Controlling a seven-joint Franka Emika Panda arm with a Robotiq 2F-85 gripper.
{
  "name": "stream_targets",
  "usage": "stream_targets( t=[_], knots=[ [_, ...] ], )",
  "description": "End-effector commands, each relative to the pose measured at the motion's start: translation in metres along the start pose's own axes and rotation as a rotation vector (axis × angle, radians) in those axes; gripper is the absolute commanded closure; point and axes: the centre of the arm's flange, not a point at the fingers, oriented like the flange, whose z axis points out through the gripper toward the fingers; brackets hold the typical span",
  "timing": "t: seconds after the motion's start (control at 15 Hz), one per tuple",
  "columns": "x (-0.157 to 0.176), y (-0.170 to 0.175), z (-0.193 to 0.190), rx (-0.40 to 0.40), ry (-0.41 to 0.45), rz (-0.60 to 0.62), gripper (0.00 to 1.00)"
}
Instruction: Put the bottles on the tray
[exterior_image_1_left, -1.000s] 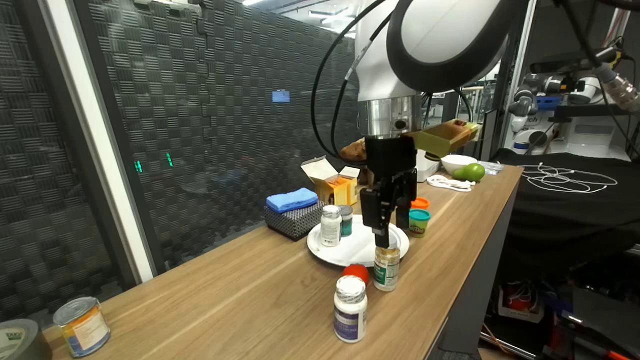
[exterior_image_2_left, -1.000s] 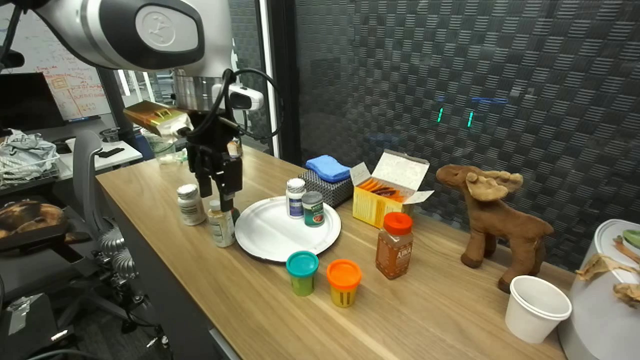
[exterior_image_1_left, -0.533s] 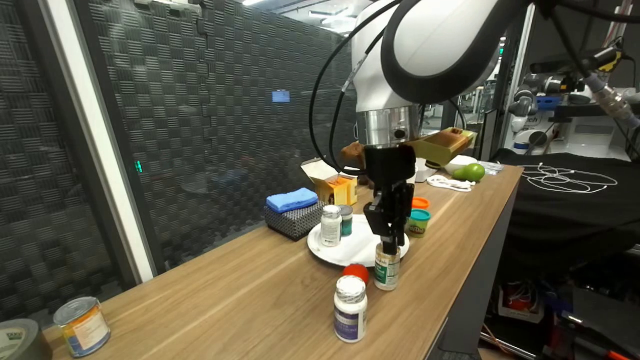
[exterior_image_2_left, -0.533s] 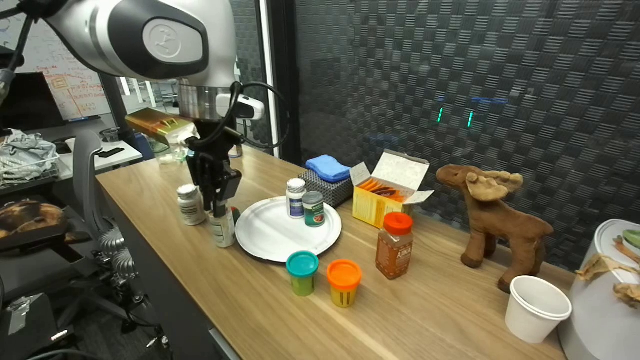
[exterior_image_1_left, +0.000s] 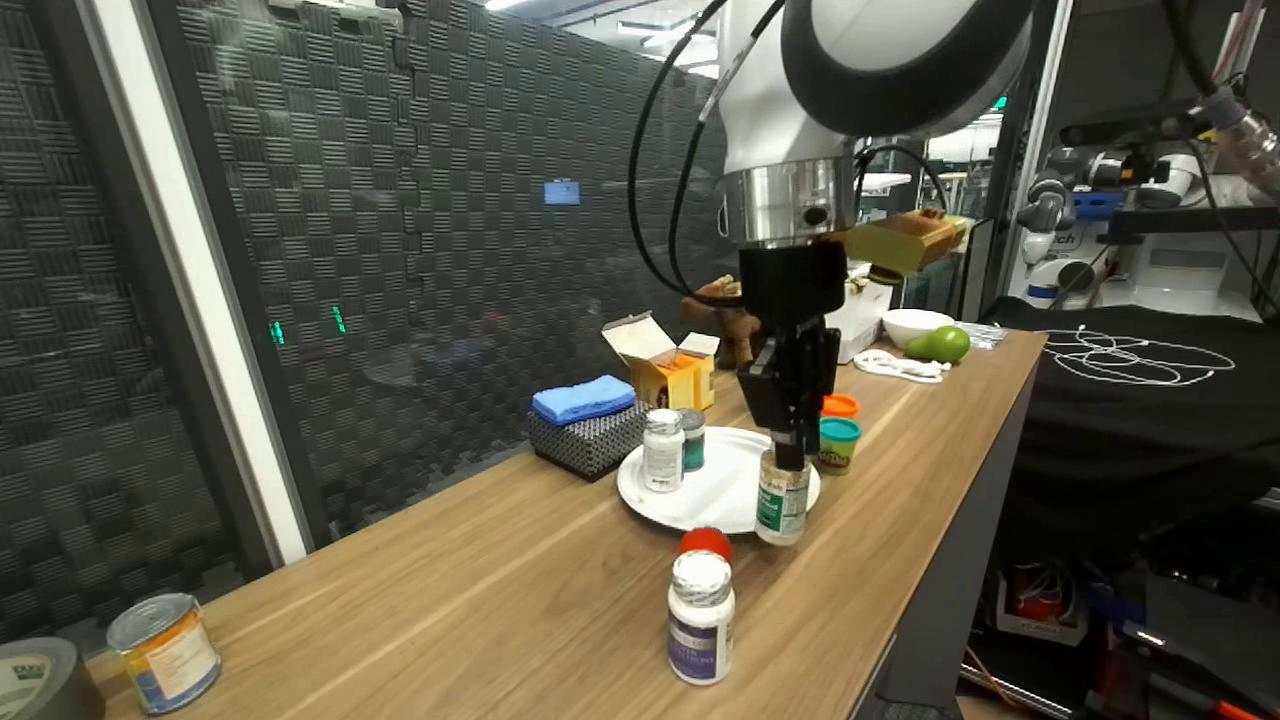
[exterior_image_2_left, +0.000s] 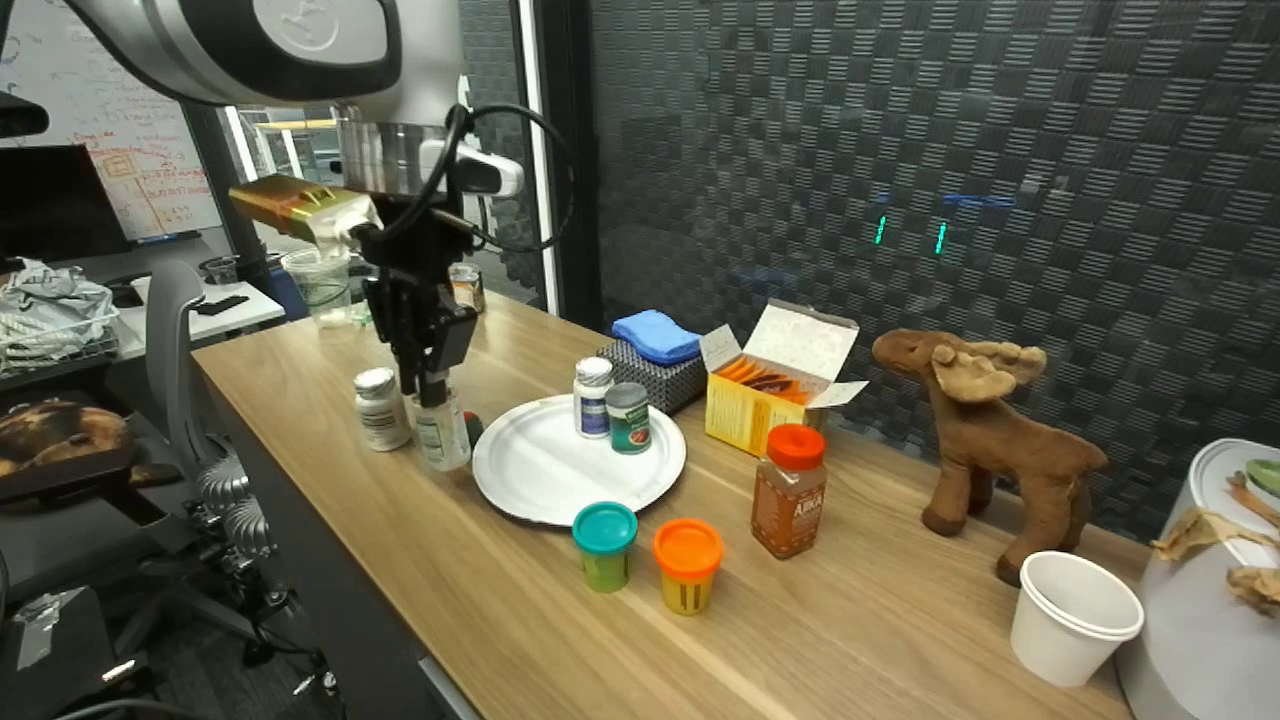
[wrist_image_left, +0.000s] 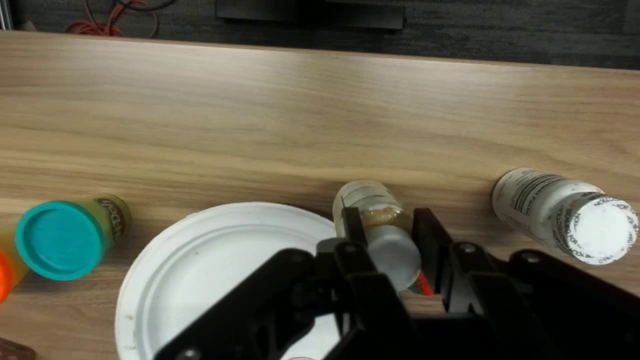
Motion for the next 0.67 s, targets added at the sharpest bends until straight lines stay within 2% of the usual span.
stream_targets(
  t=[0.0,0.2,0.6],
  knots=[
    [-0.023,0.012,-0.049,0.02,-0.021,0.008,0.84],
    [-0.022,0.023,-0.061,0.031,-0.063,0.016,0.84],
    [0.025,0.056,-0.073,0.042,0.027,0.093,0.84]
  ],
)
